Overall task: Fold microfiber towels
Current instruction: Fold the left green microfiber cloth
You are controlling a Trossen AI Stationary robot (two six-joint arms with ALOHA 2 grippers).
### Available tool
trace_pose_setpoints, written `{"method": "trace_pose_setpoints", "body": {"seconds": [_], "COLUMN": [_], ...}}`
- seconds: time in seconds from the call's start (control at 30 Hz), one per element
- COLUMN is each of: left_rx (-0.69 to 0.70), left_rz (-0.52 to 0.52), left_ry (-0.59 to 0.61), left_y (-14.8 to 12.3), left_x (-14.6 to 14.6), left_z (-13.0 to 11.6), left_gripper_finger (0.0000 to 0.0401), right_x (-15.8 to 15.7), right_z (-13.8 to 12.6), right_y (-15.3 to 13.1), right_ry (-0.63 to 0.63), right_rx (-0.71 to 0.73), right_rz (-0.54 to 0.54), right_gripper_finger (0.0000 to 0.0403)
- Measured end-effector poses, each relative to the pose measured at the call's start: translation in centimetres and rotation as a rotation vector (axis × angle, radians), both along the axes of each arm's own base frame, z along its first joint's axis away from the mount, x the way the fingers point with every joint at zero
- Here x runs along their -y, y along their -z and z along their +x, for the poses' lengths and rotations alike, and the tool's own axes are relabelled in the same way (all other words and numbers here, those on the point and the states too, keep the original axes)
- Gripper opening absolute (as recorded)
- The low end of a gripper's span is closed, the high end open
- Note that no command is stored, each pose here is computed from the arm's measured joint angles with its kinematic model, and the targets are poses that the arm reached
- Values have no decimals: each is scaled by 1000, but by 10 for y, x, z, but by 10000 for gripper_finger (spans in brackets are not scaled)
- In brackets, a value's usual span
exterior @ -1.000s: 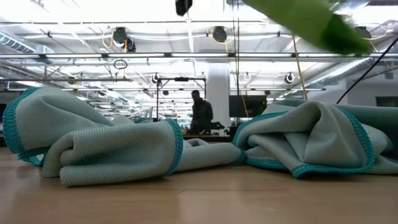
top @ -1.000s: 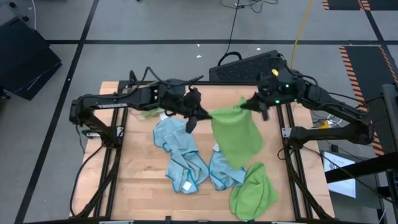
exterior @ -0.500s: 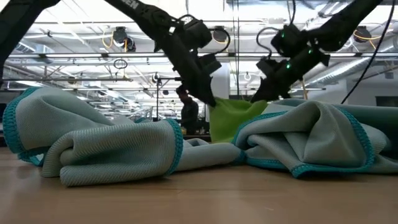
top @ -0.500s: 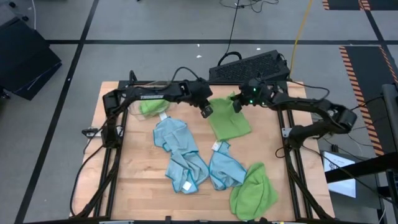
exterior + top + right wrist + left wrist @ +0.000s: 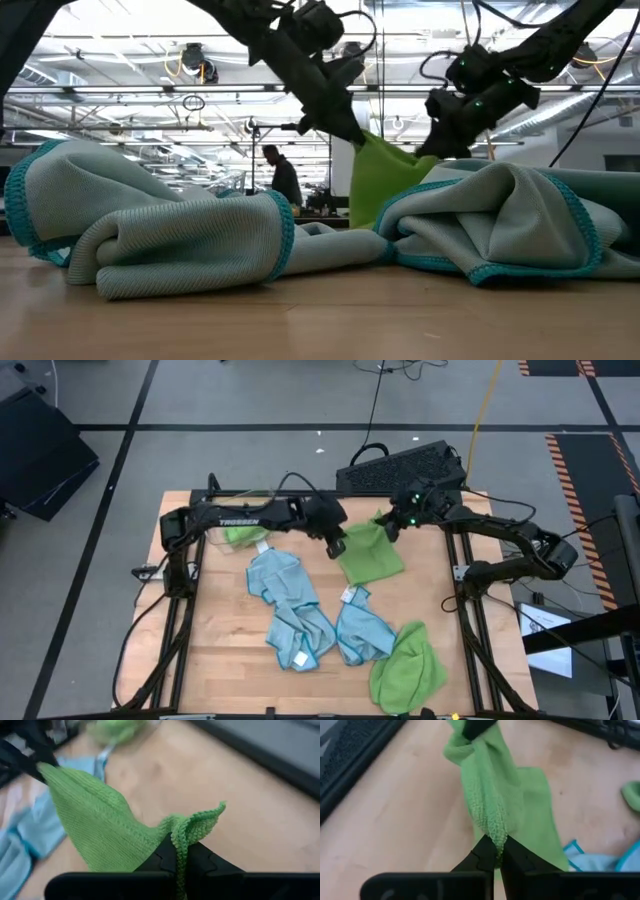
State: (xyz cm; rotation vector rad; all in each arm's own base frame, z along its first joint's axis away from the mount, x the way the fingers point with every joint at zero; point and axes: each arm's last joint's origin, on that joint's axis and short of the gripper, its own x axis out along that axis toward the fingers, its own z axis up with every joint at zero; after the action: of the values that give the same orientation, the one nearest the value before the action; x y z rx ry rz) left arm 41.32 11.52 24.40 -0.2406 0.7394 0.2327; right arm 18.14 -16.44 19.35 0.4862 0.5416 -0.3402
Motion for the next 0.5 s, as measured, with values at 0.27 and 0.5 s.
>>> {"method": "trace_pose_setpoints", "body": {"seconds": [0.27,0.5], "left_rx": [-35,-70], "left_rz": [-9,-20], "left_ry": [20,45], "left_y": [24,37], "left_x": [30,47], "left_z": [17,23], "left_gripper_finger": [16,6], "right_x": [-10,-24], "right_z": [-10,-18], "right_y": [18,38], "right_ry": [-58,-78], "right_rx": [-103,-136], "right_rz": [70,221], "right_gripper_finger": [4,14]}}
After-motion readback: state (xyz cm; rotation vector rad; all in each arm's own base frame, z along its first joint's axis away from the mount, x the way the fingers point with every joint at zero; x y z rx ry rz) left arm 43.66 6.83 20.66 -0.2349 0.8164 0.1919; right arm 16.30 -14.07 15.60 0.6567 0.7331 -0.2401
